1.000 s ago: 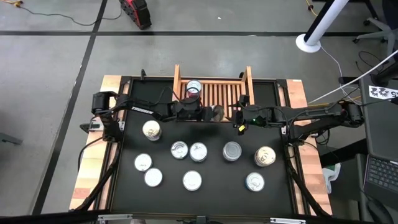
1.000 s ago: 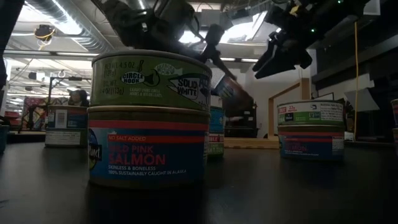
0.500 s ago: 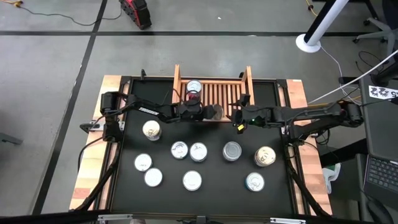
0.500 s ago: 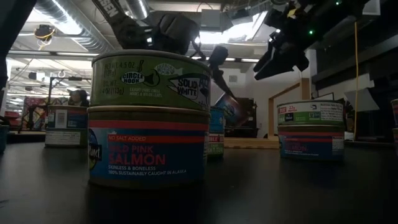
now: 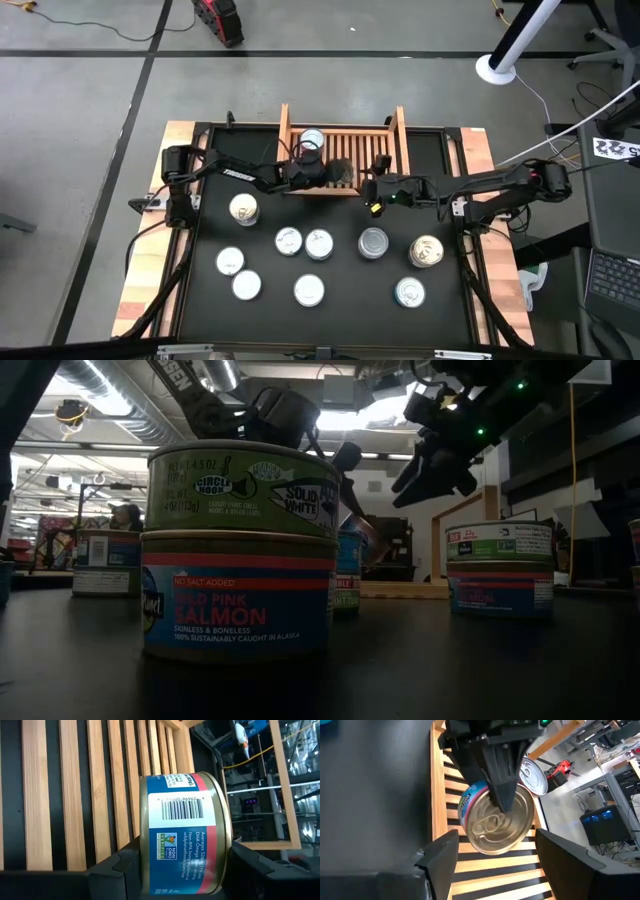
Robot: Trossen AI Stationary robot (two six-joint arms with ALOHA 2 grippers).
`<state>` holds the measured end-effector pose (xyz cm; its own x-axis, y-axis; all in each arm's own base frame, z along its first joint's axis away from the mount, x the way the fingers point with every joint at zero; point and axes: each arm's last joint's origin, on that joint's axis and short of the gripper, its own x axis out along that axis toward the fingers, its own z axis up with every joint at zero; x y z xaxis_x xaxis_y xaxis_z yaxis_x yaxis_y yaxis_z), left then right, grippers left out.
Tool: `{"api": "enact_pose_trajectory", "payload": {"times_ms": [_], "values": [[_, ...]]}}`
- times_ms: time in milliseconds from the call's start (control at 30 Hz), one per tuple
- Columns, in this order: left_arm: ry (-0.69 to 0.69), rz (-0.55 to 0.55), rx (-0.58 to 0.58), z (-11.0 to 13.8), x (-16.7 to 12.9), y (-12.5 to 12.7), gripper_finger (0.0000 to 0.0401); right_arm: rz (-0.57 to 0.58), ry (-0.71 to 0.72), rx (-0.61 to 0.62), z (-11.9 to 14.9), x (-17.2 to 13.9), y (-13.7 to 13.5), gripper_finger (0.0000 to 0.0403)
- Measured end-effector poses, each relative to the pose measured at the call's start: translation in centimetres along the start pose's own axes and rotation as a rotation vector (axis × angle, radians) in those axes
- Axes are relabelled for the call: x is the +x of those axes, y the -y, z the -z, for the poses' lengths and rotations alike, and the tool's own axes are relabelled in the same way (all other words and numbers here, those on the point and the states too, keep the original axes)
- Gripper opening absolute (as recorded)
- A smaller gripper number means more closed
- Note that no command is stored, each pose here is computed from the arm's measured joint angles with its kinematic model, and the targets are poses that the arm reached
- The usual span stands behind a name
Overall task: Stack canned seafood by type on shelf
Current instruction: Put the blue tuna can on the shelf
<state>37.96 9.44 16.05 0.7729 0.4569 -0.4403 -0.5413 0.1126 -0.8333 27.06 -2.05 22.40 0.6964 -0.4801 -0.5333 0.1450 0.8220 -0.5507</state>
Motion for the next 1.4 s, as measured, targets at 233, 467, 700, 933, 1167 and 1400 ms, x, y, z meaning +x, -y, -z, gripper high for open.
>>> {"api": "enact_pose_trajectory", "payload": {"times_ms": [233,467,700,933,1167,1400], "values": [[0.006,-0.013,-0.027,0.0,0.0,-0.1,0.0196,0.000,0.000,-0.014,0.0,0.8,-0.4,0.0262],[-0.003,-0.074,-0.017,0.1,0.0,-0.7,0.0196,-0.004,-0.011,-0.022,0.1,0.9,-0.6,0.0262],[-0.008,-0.183,-0.081,0.0,-0.1,-1.8,0.0196,0.011,-0.023,-0.009,0.3,1.2,0.0,0.0262],[-0.013,-0.193,-0.047,0.0,-0.1,-1.9,0.0199,0.026,-0.044,0.019,0.8,1.7,1.1,0.0262],[-0.025,-0.208,0.003,0.0,-0.2,-2.0,0.0237,-0.038,-0.019,0.027,0.8,1.8,1.0,0.0262],[-0.049,-0.256,0.002,-0.3,-0.1,-2.6,0.0264,-0.048,-0.023,0.023,0.9,1.8,1.0,0.0262]]}}
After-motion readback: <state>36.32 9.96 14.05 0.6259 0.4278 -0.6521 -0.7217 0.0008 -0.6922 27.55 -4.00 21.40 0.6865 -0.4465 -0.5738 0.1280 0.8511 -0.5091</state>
